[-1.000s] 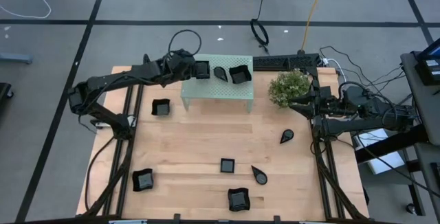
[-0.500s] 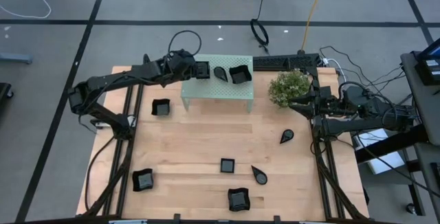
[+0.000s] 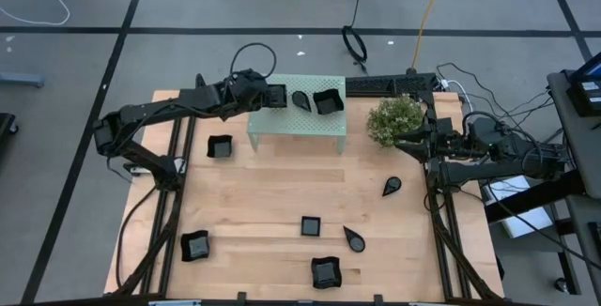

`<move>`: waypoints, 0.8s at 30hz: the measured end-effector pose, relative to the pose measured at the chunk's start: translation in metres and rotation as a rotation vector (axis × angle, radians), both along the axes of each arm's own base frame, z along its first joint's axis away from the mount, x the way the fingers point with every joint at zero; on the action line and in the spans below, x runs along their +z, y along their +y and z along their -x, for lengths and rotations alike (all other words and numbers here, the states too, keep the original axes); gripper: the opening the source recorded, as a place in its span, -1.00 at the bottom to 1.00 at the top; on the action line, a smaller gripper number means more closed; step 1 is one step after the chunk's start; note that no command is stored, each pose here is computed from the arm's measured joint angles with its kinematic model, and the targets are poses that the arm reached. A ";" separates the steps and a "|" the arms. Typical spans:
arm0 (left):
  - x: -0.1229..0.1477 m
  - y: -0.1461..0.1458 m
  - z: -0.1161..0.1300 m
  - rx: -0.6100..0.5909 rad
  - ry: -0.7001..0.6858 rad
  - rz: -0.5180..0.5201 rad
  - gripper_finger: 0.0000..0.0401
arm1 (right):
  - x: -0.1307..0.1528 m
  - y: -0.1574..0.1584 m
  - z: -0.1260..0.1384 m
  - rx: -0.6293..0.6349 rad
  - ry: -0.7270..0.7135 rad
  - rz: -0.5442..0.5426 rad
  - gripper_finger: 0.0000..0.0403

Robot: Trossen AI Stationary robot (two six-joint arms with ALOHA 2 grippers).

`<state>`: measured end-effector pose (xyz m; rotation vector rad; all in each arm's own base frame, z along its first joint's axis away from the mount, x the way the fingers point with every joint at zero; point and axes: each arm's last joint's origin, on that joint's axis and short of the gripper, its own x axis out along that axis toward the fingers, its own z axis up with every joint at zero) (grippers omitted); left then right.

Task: Pick & Place Mini shaped plates
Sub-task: Stack the black square plate on top of the other black square plate on the shelf

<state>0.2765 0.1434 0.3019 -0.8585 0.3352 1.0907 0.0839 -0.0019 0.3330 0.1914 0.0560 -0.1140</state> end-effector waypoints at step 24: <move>-0.008 0.006 -0.006 0.000 0.008 0.002 -0.95 | 0.000 0.000 0.000 0.000 0.000 0.000 -0.48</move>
